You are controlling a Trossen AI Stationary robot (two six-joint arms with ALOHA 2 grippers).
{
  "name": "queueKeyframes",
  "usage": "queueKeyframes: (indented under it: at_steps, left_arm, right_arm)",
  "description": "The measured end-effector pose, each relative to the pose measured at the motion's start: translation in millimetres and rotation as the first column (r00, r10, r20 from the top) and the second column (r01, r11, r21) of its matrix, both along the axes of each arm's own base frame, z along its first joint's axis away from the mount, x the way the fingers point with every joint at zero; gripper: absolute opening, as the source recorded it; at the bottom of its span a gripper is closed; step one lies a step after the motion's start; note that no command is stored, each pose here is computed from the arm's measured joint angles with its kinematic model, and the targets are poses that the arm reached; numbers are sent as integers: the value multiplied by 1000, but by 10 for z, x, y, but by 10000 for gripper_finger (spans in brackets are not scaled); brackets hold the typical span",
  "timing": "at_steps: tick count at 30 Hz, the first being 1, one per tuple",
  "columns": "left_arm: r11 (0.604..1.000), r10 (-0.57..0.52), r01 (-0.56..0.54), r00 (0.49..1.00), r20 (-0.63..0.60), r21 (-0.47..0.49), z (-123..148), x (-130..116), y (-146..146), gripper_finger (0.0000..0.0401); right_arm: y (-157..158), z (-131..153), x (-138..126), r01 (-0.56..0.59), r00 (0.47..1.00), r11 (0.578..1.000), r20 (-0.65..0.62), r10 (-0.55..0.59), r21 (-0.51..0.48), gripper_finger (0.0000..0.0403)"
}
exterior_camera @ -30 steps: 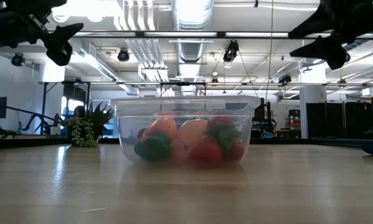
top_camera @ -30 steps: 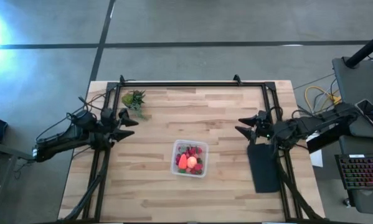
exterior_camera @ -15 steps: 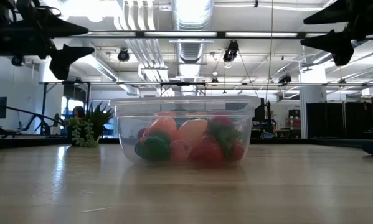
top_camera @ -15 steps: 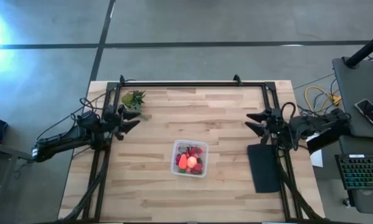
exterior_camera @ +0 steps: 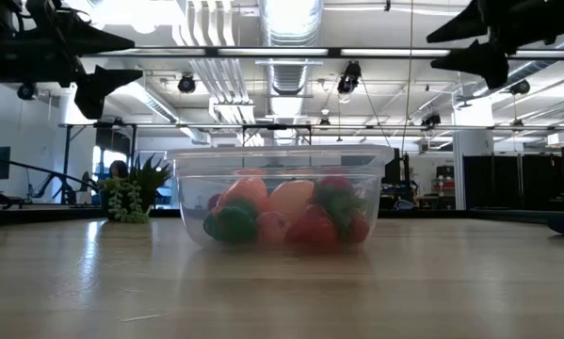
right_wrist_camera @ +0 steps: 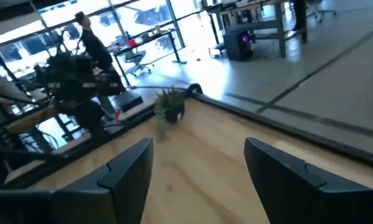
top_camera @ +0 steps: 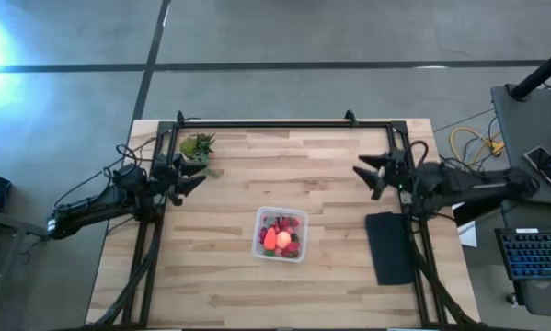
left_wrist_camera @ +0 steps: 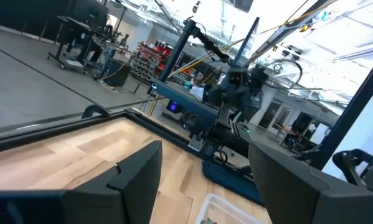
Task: Pick and placing Produce into tupperware
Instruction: Return to Home Position
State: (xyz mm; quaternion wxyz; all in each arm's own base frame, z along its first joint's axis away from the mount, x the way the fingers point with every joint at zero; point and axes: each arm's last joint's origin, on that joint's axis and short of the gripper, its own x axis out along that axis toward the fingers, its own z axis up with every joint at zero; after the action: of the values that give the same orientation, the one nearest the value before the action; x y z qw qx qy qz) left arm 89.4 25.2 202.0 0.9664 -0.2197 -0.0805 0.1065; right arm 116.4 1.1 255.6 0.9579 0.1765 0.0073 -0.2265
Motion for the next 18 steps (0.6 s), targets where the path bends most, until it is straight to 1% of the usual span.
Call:
queueKeyframes:
  at_steps: [1,2,6,8,11,15,18]
  left_arm:
    - [1000,0,0,1000,1,0,1,0,0,226]
    - [1000,0,0,1000,1,0,4,0,0,226]
    - [1000,-3,3,1000,8,2,12,-6,-2,226]
    - [1000,-3,3,1000,6,4,6,-6,-3,226]
    - [1000,-4,4,1000,-2,4,-7,0,-1,226]
    - [1000,-7,7,1000,-9,0,-12,10,0,226]
    - [1000,-9,9,1000,-15,-3,-17,15,1,226]
  right_arm:
    - [-47,43,0,15,1000,1000,-7,-16,-5,244]
    - [-90,97,-3,5,1000,1000,-11,-5,-9,244]
    - [-232,211,-59,-103,994,995,-23,103,13,244]
    - [-268,167,-81,-170,985,984,-33,172,43,244]
    - [-280,37,-99,-237,971,967,-21,240,96,244]
    - [-247,21,-142,-265,962,963,81,261,54,244]
    - [-220,-45,-178,-265,961,962,98,258,66,244]
